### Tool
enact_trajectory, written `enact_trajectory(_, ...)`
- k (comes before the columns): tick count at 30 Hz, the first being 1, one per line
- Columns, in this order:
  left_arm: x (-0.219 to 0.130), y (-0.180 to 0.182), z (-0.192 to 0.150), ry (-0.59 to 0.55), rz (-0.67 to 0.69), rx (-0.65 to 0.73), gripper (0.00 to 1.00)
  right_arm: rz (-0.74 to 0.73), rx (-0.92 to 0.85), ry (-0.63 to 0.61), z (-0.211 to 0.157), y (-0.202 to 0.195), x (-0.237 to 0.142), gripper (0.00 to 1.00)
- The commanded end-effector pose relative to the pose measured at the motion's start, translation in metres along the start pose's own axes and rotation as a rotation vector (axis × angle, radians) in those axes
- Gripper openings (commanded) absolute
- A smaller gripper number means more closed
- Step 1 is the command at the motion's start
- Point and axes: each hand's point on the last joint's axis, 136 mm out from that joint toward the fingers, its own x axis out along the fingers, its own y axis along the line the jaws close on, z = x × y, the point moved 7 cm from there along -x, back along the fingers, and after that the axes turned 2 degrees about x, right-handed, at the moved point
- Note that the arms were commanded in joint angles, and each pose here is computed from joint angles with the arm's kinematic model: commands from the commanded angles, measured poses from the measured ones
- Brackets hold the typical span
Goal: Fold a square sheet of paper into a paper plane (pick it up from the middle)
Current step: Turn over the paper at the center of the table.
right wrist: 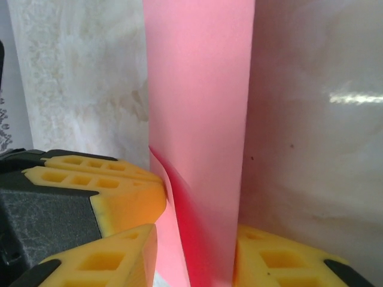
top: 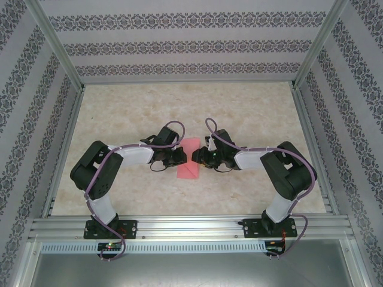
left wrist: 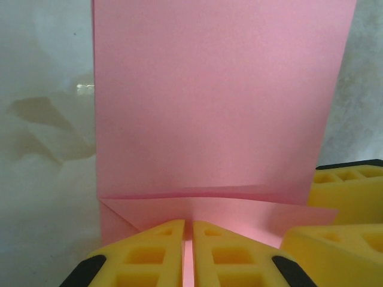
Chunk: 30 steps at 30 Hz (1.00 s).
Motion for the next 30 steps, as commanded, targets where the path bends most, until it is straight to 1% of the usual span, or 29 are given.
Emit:
enact_trajectory(1, -0.007, 0.002, 0.000, -0.013, 0.015, 0.007, 0.13, 0.040, -0.045, 0.019, -0.001, 0.003, 0.006, 0.34)
enact_trajectory(6, -0.009, 0.004, -0.001, -0.021, 0.028, 0.002, 0.14, 0.053, -0.046, 0.018, -0.002, 0.003, 0.008, 0.29)
enact_trajectory(12, -0.013, 0.003, 0.001, -0.033, 0.022, -0.002, 0.14, 0.051, -0.056, 0.024, -0.005, 0.002, 0.008, 0.18)
enact_trajectory(16, -0.026, -0.006, 0.003, -0.083, -0.013, 0.007, 0.16, 0.051, -0.065, 0.004, -0.002, 0.011, 0.000, 0.05)
enact_trajectory(18, -0.038, -0.012, 0.006, -0.125, -0.036, 0.012, 0.17, 0.036, -0.087, -0.014, 0.001, 0.021, -0.011, 0.03)
enact_trajectory(21, -0.060, -0.020, 0.008, -0.203, -0.045, 0.024, 0.18, -0.082, -0.138, -0.051, 0.003, 0.034, -0.038, 0.00)
enact_trajectory(24, -0.087, -0.023, 0.008, -0.287, -0.019, 0.042, 0.21, -0.269, -0.210, -0.109, 0.005, 0.046, -0.075, 0.00)
enact_trajectory(25, -0.097, -0.023, 0.007, -0.318, -0.002, 0.050, 0.22, -0.356, -0.224, -0.124, 0.003, 0.047, -0.091, 0.00)
enact_trajectory(27, -0.114, -0.019, 0.005, -0.369, 0.039, 0.055, 0.27, -0.503, -0.261, -0.172, 0.003, 0.053, -0.120, 0.00)
enact_trajectory(28, -0.123, -0.016, 0.004, -0.401, 0.065, 0.052, 0.31, -0.600, -0.276, -0.197, 0.001, 0.053, -0.136, 0.00)
enact_trajectory(30, -0.137, -0.010, 0.002, -0.454, 0.104, 0.041, 0.33, -0.801, -0.296, -0.251, -0.001, 0.056, -0.169, 0.00)
